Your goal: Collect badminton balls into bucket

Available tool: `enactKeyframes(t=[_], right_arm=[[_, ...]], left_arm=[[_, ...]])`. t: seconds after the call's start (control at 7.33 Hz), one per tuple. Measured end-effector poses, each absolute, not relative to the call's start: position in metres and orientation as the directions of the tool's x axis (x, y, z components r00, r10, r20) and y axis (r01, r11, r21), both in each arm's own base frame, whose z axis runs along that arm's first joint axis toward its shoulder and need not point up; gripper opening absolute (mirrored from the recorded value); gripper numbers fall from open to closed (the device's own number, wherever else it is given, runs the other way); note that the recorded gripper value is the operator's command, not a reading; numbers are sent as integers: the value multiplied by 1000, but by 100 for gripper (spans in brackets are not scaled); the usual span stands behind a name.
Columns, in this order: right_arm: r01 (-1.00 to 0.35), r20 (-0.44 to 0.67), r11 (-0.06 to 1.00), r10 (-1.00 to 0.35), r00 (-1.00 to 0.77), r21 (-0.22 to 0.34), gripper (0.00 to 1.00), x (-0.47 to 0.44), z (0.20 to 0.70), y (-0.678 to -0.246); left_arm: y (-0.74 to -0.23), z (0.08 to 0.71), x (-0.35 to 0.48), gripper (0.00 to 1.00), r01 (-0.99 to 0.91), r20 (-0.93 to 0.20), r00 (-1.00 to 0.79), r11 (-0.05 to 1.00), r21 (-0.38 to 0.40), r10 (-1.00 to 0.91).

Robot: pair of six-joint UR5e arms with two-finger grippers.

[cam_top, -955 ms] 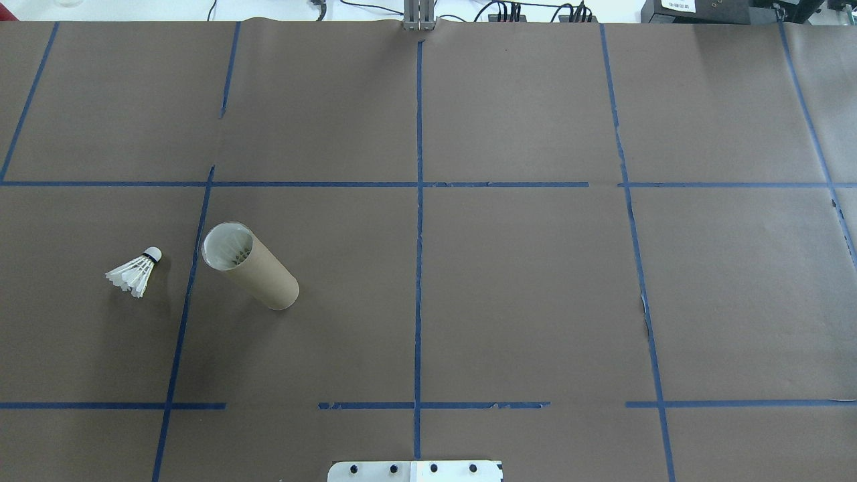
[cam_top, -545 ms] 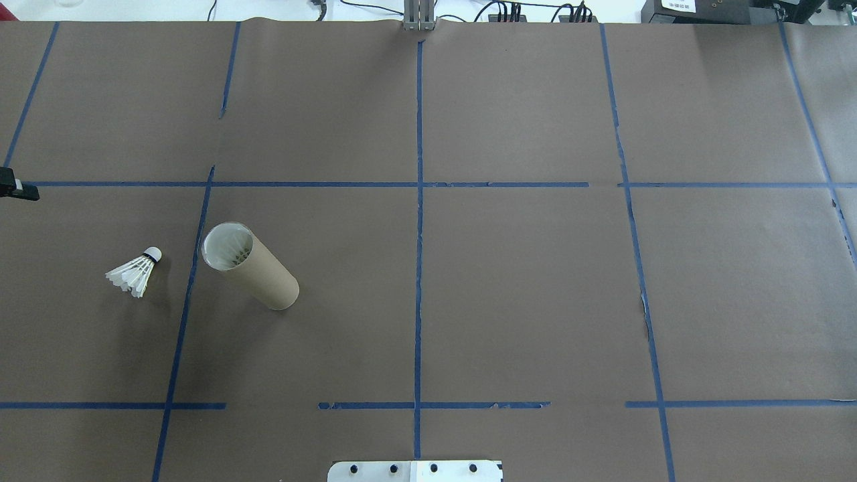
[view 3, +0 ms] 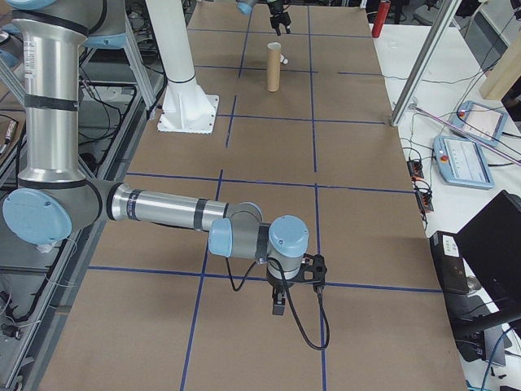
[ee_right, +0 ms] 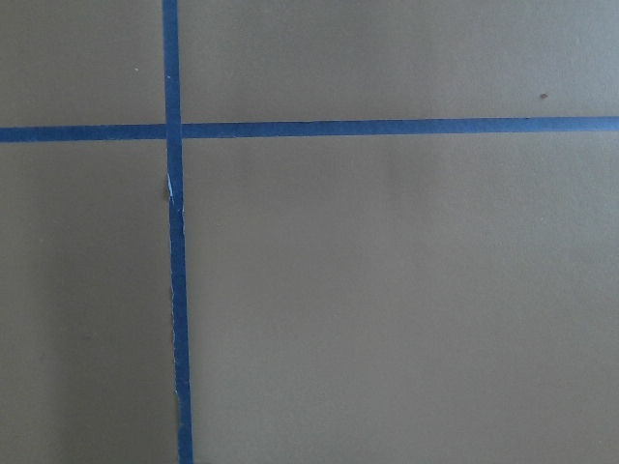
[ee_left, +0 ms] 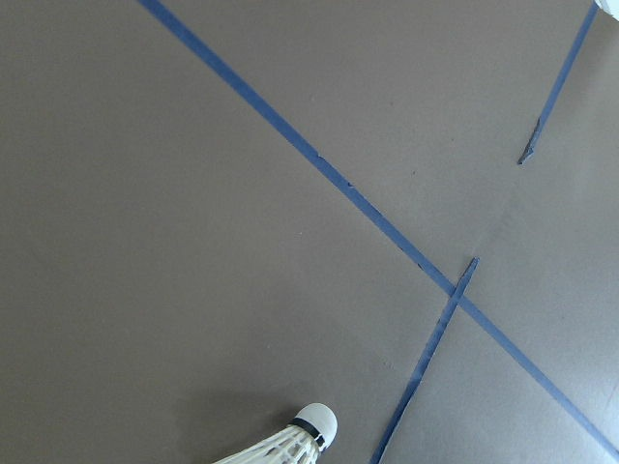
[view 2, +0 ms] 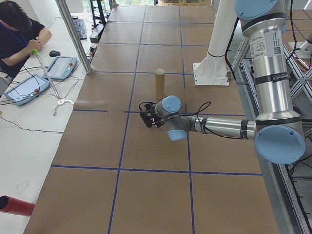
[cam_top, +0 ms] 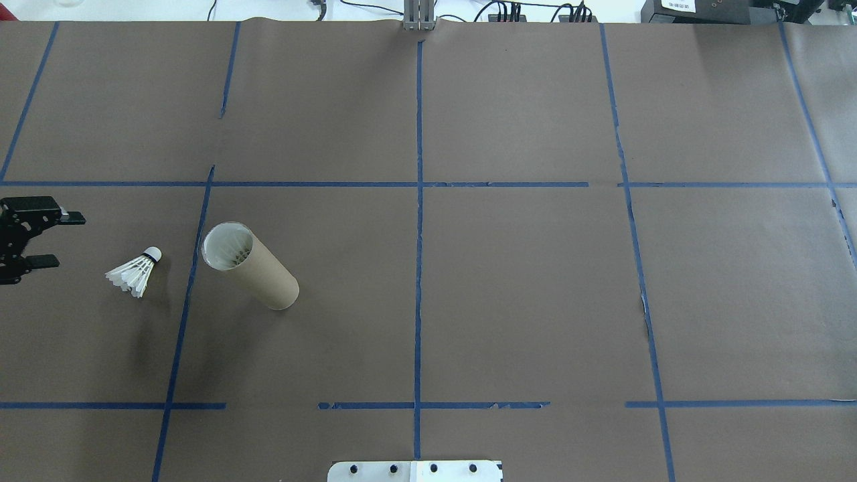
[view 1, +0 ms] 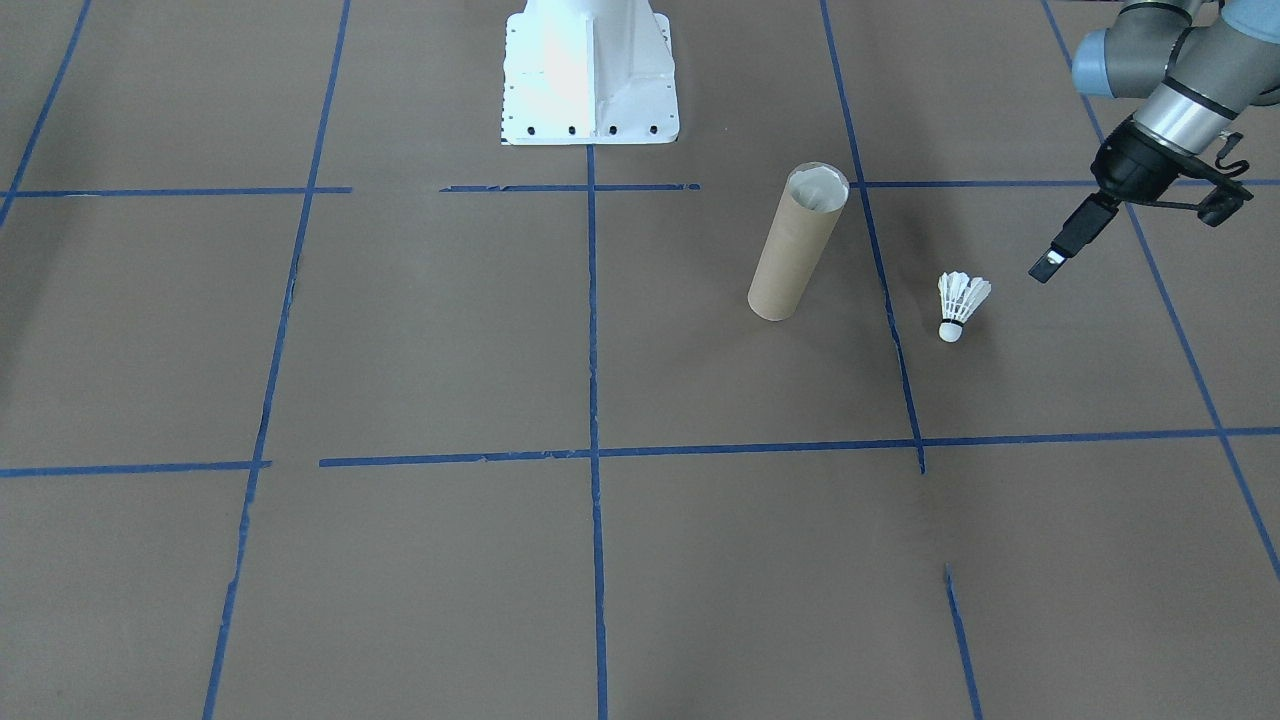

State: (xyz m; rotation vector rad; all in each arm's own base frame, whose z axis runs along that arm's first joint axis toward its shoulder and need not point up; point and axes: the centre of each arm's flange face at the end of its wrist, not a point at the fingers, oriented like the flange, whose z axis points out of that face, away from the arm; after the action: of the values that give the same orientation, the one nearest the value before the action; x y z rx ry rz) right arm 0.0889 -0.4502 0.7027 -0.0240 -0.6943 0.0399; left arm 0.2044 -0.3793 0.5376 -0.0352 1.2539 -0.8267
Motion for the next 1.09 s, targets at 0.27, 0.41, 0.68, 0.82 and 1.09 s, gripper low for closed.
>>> enactKeyframes(t=[0.27,0.41,0.68,0.82,1.09], right_arm=[[-29,639,999,45,768,-35,100,89,703,-450],[-29,639,999,45,768,-35,100,89,703,-450],[-29,639,999,45,768,-35,100,89,703,-450],[-29,639,999,45,768,-35,100,89,703,-450],[-29,639,999,45,768,-35,100,89,703,-450]], left_arm=[[-362,537,246,99,561,-759,-5,626,-541,-651],[-358,537,254,96,563,-728,-37,587,-581,-685],[-356,543,258,94,564,-661,-87,510,-649,-745],[-356,547,259,94,566,-639,-98,485,-667,-763],[-357,556,263,87,571,-618,-102,463,-678,-779]])
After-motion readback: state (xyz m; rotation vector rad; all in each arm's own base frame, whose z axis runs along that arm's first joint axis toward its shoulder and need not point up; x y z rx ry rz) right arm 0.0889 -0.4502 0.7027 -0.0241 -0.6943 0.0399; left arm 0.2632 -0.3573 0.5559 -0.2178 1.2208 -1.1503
